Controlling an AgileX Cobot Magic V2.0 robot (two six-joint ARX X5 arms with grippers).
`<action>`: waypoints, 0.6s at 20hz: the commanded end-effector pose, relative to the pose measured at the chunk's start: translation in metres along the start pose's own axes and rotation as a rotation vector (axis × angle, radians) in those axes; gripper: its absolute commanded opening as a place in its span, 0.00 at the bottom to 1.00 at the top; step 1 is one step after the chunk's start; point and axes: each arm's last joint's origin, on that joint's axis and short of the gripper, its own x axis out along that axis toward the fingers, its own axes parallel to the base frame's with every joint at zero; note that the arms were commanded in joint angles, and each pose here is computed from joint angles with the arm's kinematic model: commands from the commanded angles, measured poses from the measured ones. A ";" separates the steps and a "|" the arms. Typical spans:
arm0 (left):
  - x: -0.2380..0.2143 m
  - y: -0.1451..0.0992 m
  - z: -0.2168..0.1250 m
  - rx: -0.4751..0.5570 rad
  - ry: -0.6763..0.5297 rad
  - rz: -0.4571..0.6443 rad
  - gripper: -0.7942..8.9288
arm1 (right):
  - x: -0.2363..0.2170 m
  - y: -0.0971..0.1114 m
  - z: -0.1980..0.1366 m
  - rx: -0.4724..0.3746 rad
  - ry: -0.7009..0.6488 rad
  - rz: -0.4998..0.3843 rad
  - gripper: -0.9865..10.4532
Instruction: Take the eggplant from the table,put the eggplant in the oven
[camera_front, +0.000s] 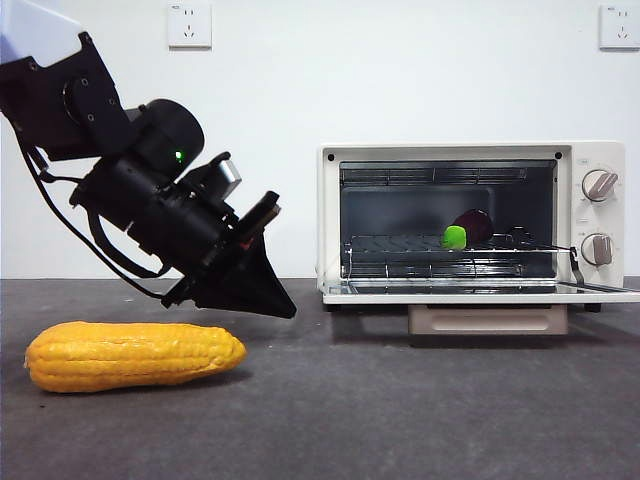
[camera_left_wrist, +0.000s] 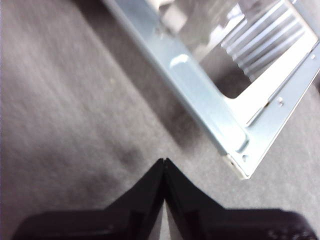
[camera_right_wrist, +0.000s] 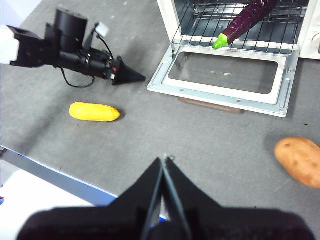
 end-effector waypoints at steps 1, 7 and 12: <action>0.005 -0.003 -0.002 0.008 0.001 -0.013 0.07 | 0.000 0.000 -0.003 0.001 0.020 0.004 0.08; 0.016 -0.018 -0.003 0.037 -0.001 -0.048 0.07 | 0.000 0.000 -0.003 0.002 0.020 0.004 0.08; 0.027 -0.014 -0.013 -0.004 0.040 -0.058 0.07 | 0.000 0.000 -0.003 0.001 0.020 0.004 0.08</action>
